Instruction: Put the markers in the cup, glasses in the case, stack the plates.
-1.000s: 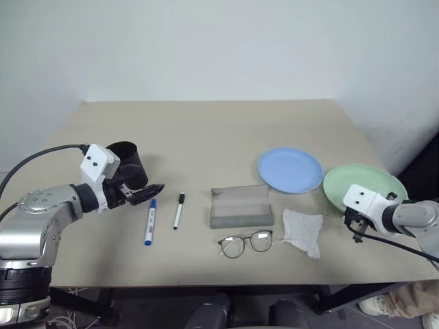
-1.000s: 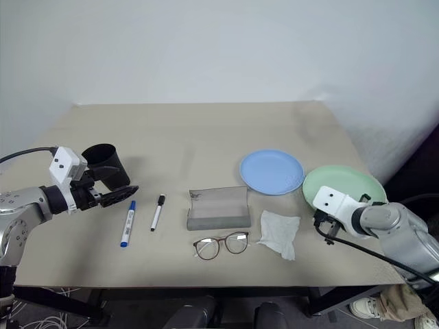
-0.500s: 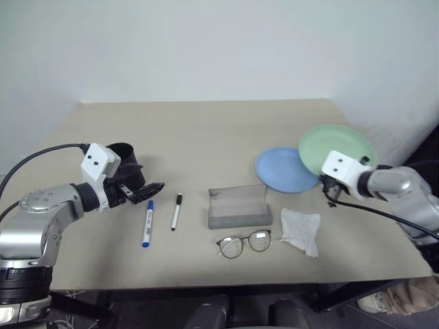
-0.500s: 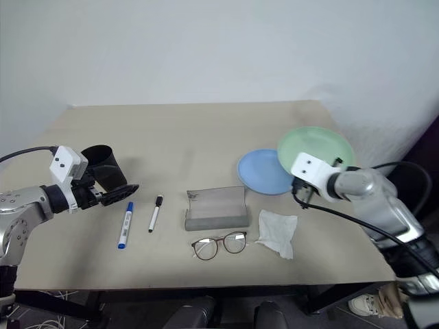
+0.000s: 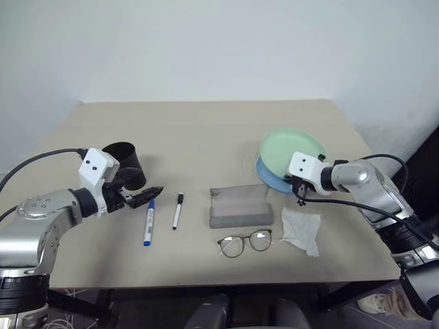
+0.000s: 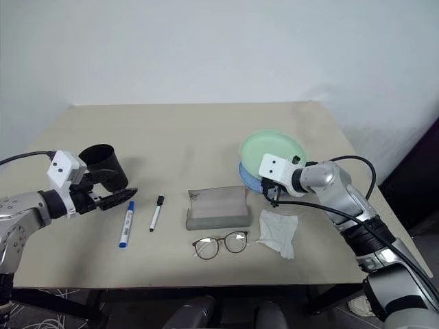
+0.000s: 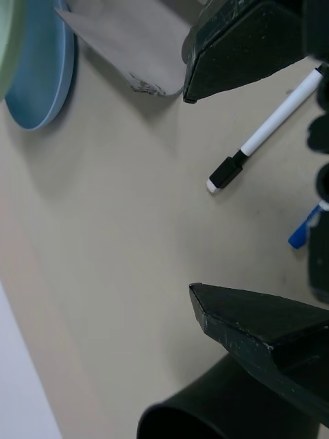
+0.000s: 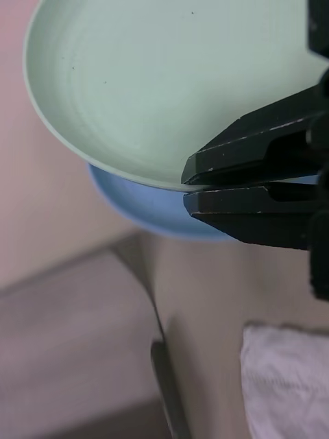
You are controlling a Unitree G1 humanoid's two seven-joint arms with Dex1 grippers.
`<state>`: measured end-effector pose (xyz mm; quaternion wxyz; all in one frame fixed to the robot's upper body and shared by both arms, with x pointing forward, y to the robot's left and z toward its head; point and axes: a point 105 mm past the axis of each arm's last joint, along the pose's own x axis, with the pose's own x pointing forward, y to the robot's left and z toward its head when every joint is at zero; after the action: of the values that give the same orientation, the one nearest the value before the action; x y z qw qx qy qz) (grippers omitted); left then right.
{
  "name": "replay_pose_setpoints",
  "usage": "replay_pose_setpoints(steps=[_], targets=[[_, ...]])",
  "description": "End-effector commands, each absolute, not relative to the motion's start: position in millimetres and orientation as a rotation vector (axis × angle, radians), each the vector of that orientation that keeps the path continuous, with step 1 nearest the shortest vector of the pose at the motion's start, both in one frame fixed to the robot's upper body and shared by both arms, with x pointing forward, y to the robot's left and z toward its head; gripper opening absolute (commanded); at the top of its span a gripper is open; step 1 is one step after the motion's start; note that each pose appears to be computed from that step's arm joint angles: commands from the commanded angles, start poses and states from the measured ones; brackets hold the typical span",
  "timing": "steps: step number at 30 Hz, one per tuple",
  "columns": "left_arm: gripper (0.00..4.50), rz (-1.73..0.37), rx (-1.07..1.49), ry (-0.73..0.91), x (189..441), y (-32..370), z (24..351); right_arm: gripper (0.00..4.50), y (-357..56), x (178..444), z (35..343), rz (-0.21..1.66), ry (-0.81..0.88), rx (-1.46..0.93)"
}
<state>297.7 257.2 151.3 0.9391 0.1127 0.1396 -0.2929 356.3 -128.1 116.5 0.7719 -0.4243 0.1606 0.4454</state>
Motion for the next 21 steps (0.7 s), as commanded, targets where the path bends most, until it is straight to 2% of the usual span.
replay_pose_setpoints(steps=[1,5,6,9,13,18,21], targets=[[4.50,-0.587,0.253,0.222,297,257,169,0.04,-127,359,122,0.971,0.316,-0.982],[4.50,-0.582,0.252,0.220,297,258,170,0.04,-124,362,117,0.978,0.331,-0.976],[4.50,-0.581,0.252,0.219,297,258,171,0.48,-125,363,117,0.976,0.333,-0.977],[4.50,-0.576,0.253,0.219,297,259,171,1.31,-129,368,114,0.952,0.348,-0.984],[4.50,-0.574,0.253,0.218,297,260,171,2.70,-138,375,113,0.900,0.359,-0.996],[4.50,-0.578,0.253,0.215,299,257,171,4.48,-148,374,126,0.875,0.340,-0.979],[4.50,-0.583,0.254,0.212,299,256,172,4.48,-153,363,142,0.895,0.331,-0.904]])
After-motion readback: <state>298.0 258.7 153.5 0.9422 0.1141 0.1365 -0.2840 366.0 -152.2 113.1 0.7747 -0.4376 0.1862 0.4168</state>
